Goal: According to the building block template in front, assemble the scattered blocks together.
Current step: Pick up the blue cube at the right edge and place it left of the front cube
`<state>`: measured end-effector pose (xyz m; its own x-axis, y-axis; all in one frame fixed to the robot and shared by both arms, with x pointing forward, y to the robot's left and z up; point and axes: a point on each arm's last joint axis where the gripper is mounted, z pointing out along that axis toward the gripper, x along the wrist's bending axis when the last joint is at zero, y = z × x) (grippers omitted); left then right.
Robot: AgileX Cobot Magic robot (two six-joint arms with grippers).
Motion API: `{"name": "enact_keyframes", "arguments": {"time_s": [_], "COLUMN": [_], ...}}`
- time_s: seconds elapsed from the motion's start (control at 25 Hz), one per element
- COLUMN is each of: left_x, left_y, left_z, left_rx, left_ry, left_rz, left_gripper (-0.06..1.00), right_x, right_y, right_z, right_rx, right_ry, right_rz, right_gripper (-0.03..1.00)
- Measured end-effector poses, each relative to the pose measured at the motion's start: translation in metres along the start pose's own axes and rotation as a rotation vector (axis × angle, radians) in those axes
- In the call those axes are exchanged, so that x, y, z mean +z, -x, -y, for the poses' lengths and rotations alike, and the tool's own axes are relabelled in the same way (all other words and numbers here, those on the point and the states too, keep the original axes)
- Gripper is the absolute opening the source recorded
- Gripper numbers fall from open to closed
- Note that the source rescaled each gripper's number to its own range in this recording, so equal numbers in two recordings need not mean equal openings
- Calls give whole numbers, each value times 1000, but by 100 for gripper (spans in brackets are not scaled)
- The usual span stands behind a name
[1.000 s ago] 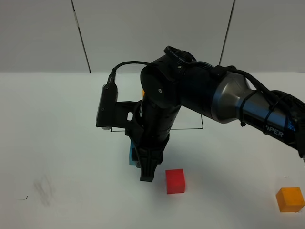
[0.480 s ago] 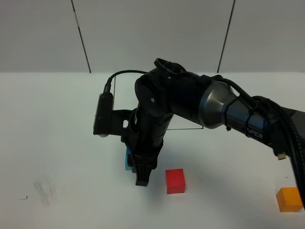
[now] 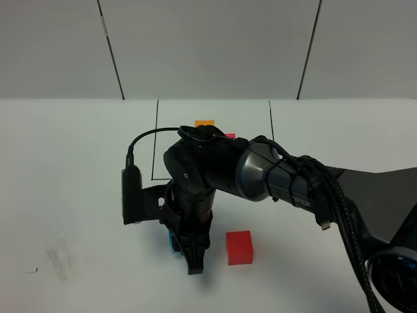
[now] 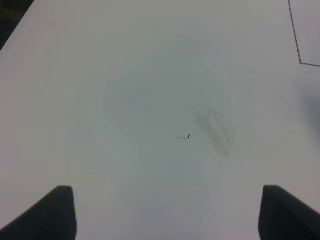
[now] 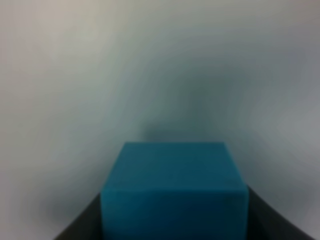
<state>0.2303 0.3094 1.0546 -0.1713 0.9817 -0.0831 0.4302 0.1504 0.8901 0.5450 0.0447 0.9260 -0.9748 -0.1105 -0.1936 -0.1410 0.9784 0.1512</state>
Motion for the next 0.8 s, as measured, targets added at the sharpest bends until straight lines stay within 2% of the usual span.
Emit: {"name": "enact_keyframes", "arguments": {"time_s": [0.44, 0.8], "left_x": [0, 0], "left_y": [0, 0], "left_z": [0, 0], "left_rx": [0, 0], "left_ry": [0, 0], "left_rz": [0, 0], "left_gripper": [82, 82], "right_x": [24, 24], "right_y": [-5, -4], "right_z": [7, 10], "right_rx": [-26, 72], "right_ry": [-80, -109], "right_rz": [-52, -34], "right_gripper": [1, 1]}}
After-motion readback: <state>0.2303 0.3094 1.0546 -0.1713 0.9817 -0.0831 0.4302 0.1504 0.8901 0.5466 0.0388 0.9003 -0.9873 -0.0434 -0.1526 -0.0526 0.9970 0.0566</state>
